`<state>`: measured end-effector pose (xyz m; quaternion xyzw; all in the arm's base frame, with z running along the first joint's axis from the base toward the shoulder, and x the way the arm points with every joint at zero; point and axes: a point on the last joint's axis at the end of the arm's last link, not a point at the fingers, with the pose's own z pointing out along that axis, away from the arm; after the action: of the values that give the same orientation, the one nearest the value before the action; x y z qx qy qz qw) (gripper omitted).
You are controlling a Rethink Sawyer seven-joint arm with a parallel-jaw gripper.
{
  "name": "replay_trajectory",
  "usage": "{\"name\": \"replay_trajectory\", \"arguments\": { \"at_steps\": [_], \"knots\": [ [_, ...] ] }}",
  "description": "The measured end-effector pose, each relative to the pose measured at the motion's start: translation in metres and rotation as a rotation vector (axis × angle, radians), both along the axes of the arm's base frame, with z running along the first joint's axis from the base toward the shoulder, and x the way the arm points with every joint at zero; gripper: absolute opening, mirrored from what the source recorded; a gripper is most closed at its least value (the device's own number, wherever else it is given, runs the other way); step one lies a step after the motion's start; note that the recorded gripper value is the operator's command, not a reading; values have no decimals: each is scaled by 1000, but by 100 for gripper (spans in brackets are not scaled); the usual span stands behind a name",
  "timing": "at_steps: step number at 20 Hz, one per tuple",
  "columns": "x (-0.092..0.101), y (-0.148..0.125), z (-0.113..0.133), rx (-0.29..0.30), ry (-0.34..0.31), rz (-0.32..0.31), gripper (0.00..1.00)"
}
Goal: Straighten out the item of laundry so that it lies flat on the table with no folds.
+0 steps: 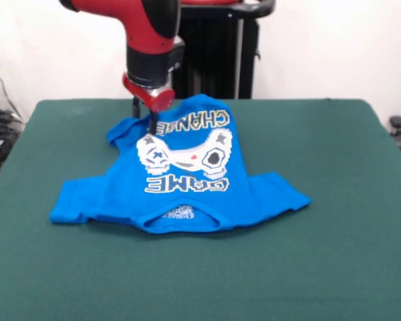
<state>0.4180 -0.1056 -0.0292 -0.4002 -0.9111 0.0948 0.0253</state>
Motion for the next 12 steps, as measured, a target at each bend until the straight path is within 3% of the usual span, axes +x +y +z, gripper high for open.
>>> {"name": "replay_trajectory", "arguments": {
  "at_steps": [12],
  "knots": [
    [2,-41,32,-34,23,-63,100]
  ]
}}
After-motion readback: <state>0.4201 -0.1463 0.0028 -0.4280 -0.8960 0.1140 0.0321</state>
